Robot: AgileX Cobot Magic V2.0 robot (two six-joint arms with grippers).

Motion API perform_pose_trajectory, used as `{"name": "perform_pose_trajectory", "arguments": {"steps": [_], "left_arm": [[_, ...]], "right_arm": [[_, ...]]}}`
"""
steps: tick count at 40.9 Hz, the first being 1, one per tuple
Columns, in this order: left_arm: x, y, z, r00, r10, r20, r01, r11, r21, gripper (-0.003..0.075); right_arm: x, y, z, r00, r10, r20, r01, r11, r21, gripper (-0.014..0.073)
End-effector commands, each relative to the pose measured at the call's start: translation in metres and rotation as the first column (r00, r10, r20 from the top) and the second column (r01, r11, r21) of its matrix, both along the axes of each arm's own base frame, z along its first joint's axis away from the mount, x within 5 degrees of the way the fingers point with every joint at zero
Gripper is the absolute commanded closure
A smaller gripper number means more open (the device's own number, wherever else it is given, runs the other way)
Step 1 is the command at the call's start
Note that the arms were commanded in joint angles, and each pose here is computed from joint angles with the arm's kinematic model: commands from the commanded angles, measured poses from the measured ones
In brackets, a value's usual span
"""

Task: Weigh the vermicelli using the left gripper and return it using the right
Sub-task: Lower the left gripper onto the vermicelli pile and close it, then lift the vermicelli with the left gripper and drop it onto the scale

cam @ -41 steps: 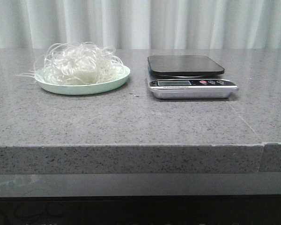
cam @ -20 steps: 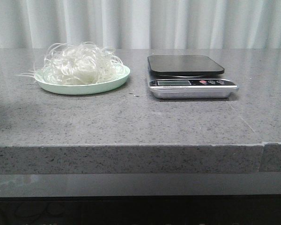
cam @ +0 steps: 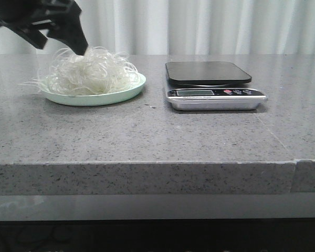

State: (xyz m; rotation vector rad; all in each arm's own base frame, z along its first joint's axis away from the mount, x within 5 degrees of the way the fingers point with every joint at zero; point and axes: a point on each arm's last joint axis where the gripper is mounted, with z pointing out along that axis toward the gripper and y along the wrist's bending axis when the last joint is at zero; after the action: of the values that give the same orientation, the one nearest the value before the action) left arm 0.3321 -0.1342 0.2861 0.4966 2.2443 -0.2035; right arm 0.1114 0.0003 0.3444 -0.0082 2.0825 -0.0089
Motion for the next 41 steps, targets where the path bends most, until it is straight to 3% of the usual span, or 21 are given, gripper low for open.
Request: {"name": "perform_pose_trajectory", "arguments": {"steps": [1, 12, 20, 26, 29, 33, 41], "left_arm": [[0.012, -0.006, 0.019, 0.994, 0.011, 0.108, -0.005, 0.998, -0.057, 0.0145], [0.028, -0.012, -0.008, 0.999, 0.009, 0.050, -0.008, 0.999, -0.033, 0.0169], [0.029, -0.013, -0.011, 0.999, 0.009, 0.042, -0.008, 1.000, -0.030, 0.0411], [0.029, -0.013, -0.011, 0.999, 0.009, 0.037, -0.008, 1.000, -0.028, 0.0540], [0.028, -0.013, -0.006, 1.000, 0.006, 0.028, -0.005, 1.000, -0.025, 0.0584], [0.025, -0.014, 0.006, 0.999, 0.000, 0.038, 0.001, 1.000, -0.030, 0.0577], [0.013, -0.014, 0.055, 0.991, -0.011, 0.131, 0.020, 0.997, -0.068, 0.0577]], "right_arm": [[0.003, -0.001, 0.012, 0.997, -0.002, 0.075, 0.003, 1.000, -0.009, 0.0043], [0.003, -0.001, 0.012, 0.997, -0.002, 0.075, 0.003, 1.000, -0.009, 0.0043], [0.003, -0.001, 0.012, 0.997, -0.002, 0.075, 0.003, 1.000, -0.009, 0.0043], [0.003, -0.001, 0.012, 0.997, -0.002, 0.075, 0.003, 1.000, -0.009, 0.0043], [0.003, -0.001, 0.012, 0.997, -0.002, 0.075, 0.003, 1.000, -0.009, 0.0043], [0.003, -0.001, 0.012, 0.997, -0.002, 0.075, 0.003, 1.000, -0.009, 0.0043], [0.004, -0.001, 0.012, 0.997, -0.002, 0.076, 0.003, 1.000, -0.009, 0.0043]]}}
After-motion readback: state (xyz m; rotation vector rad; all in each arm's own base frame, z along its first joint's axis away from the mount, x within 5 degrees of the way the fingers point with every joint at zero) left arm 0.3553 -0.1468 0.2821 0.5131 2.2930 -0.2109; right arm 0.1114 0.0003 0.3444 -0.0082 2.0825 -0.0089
